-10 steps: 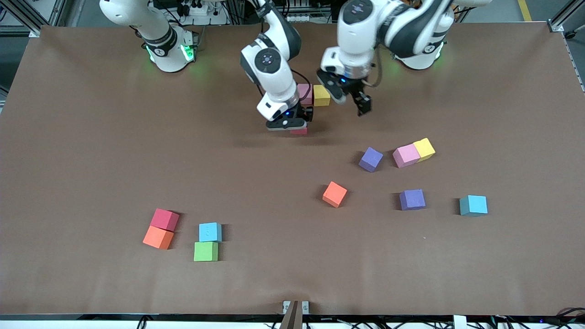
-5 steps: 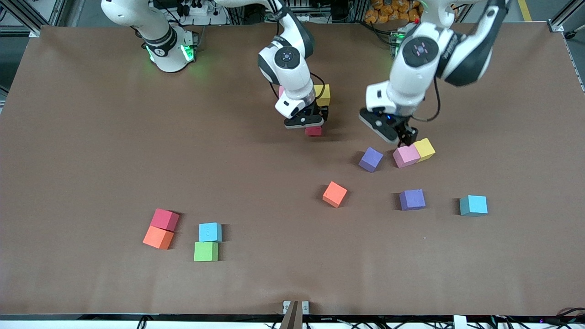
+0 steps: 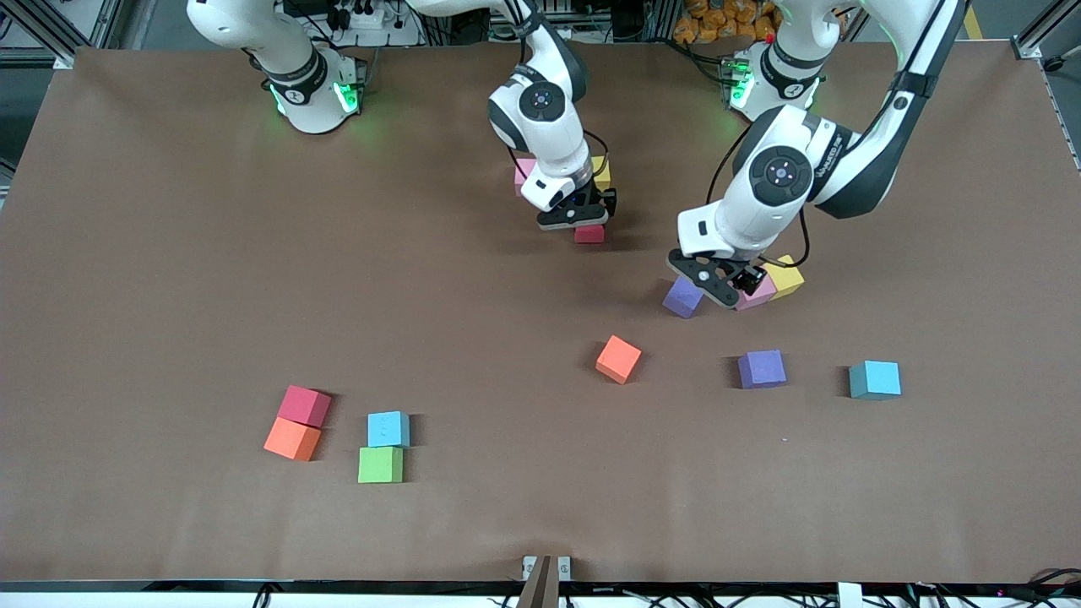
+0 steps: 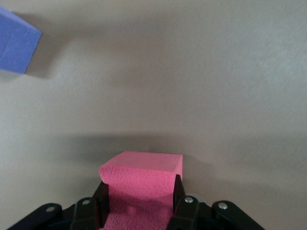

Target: Form number 2 with 11 blocks

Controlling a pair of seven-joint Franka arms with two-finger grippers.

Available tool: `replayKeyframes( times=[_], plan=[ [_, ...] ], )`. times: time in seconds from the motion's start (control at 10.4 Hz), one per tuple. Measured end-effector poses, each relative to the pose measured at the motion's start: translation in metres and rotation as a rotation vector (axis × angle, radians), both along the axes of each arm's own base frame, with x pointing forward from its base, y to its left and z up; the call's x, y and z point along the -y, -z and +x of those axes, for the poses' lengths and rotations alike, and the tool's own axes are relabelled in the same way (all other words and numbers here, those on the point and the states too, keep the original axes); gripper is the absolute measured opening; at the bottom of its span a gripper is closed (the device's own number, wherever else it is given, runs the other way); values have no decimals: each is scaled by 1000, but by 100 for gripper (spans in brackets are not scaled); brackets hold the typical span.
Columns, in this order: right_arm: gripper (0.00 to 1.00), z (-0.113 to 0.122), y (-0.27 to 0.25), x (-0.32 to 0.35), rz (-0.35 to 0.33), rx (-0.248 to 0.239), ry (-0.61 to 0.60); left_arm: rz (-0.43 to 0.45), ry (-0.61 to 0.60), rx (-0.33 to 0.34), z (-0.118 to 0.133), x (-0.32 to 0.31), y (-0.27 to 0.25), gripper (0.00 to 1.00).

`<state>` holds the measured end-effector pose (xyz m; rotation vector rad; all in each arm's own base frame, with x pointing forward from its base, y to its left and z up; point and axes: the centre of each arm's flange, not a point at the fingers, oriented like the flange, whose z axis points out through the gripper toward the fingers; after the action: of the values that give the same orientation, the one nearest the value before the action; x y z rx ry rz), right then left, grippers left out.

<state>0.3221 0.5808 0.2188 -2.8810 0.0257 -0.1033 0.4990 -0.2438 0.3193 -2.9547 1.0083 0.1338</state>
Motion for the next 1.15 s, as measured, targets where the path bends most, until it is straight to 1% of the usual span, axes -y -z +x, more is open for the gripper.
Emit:
replayKeyframes(
  times=[0.19,0.48,0.67,1.15],
  plan=[
    [53,-15,2,-8,-2,-6,-9,9,-76,-4,-1,-1,1,100],
    [53,-31,6,-14,-9,-14,-16,16,-107,-9,-2,-1,2,100],
    [53,-36,10,-14,-19,-20,-21,17,-107,-12,-2,0,3,100],
    [53,-38,11,-14,-19,-20,-21,16,-98,-44,-6,5,19,100]
  ],
)
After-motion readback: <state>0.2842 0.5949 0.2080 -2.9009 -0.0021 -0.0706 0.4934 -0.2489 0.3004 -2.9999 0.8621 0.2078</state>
